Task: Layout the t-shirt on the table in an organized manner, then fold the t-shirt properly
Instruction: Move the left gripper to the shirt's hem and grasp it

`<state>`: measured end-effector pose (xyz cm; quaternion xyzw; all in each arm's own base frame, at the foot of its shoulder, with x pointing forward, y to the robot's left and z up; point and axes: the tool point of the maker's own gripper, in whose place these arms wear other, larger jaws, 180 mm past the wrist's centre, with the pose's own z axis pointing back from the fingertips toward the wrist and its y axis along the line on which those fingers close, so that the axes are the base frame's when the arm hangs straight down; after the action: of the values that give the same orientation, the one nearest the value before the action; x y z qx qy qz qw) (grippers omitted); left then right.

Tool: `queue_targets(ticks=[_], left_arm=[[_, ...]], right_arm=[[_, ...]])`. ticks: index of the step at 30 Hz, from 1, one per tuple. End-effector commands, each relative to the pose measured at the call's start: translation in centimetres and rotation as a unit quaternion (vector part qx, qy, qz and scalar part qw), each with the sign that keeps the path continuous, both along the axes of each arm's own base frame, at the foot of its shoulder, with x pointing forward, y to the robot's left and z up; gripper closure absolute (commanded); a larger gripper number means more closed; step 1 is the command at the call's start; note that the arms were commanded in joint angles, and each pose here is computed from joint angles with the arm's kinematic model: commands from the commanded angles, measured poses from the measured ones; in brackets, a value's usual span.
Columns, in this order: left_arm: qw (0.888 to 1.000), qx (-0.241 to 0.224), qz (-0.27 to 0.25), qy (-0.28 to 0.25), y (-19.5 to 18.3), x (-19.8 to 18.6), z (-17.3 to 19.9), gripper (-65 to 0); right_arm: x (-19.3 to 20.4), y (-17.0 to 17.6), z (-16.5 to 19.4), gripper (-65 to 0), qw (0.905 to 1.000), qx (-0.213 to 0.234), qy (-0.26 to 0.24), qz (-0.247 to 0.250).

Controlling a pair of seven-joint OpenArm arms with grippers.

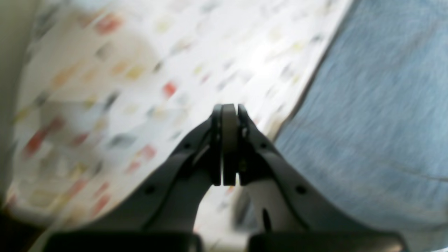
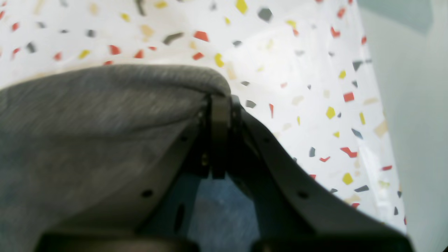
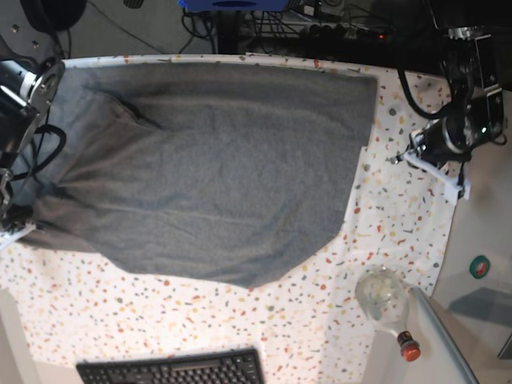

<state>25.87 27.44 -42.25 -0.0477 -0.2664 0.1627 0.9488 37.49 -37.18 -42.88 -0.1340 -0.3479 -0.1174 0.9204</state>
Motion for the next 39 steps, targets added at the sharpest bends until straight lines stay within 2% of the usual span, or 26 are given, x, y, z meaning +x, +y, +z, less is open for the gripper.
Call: queue_targets(ticks=[1, 2, 3, 8, 10, 12, 14, 17, 19, 20, 22, 23, 26, 27, 31, 35, 39], left_arm=[[1.0, -0.004, -0.006, -0.009, -0.2, 1.5, 0.3, 0.0], [1.0, -0.014, -0.008, -0.007, -0.8, 2.7, -0.2, 0.0], [1.0, -0.02, -0.011, -0.005, -1.2, 3.8, -0.4, -3.9], [0.998, -0.052, -0.036, 0.018, -4.7, 8.2, -1.9, -44.1], [0.997, -0.063, -0.038, 0.032, -5.6, 8.7, -2.7, -55.3], [0.996, -0.077, -0.033, 0.042, -6.4, 8.8, -3.4, -60.9], [0.996, -0.078, -0.026, 0.041, -6.4, 8.9, -4.1, -61.7], [0.996, -0.079, -0.023, 0.04, -7.3, 8.6, -5.6, -61.5], [0.995, -0.074, -0.047, 0.058, -8.7, 7.9, -6.6, -61.2], [0.994, -0.069, -0.061, 0.062, -9.3, 7.7, -6.8, -58.9], [0.993, -0.066, -0.072, 0.069, -9.9, 7.3, -7.2, -48.1], [0.993, -0.066, -0.074, 0.07, -9.9, 7.2, -7.3, -39.5], [0.994, -0.067, -0.053, 0.065, -8.7, 7.3, -7.0, -7.6], [0.995, -0.065, -0.041, 0.06, -7.5, 7.5, -6.7, 0.0], [0.999, -0.047, -0.013, 0.003, -4.0, 8.6, -3.3, 0.0], [0.997, -0.015, -0.05, -0.064, -4.5, 8.4, 1.1, 0.0], [0.995, -0.003, -0.055, -0.078, -5.8, 6.0, 4.1, 0.0]], right_arm=[[1.2, -1.1, 2.7, 0.0, 0.9994, -0.022, -0.029, 0.001], [1.3, -0.5, 2.9, 0.0, 0.9993, -0.021, -0.03, 0.006], [1.2, -0.1, 3.1, 0.0, 0.9993, -0.021, -0.03, 0.008], [0.7, 0.5, 4.3, 0.0, 0.9986, -0.035, -0.038, 0.01], [0.8, 0.5, 4.7, 0.0, 0.9982, -0.039, -0.044, 0.01], [0.8, 0.5, 4.7, 0.0, 0.9982, -0.039, -0.044, 0.01], [0.6, 0.5, 4.7, 0.0, 0.9984, -0.039, -0.04, 0.009], [0.5, 0.3, 4.7, 0.0, 0.9985, -0.038, -0.039, 0.006], [0.5, 0.3, 4.7, 0.0, 0.9985, -0.038, -0.039, 0.006], [0.5, 0.3, 4.7, 0.0, 0.9985, -0.038, -0.039, 0.006], [0.5, 0.3, 4.7, 0.0, 0.9985, -0.038, -0.039, 0.006], [0.5, 0.3, 4.7, 0.0, 0.9985, -0.038, -0.039, 0.006], [0.5, 0.3, 4.7, 0.0, 0.9985, -0.039, -0.039, 0.007], [0.4, 0.3, 4.6, 0.0, 0.9985, -0.038, -0.038, 0.006], [0.0, 0.4, 4.1, 0.0, 0.9987, -0.039, -0.031, 0.009], [-0.2, 0.4, 3.9, 0.0, 0.9988, -0.039, -0.029, 0.009], [-0.2, 0.4, 3.9, 0.0, 0.9988, -0.039, -0.029, 0.009]])
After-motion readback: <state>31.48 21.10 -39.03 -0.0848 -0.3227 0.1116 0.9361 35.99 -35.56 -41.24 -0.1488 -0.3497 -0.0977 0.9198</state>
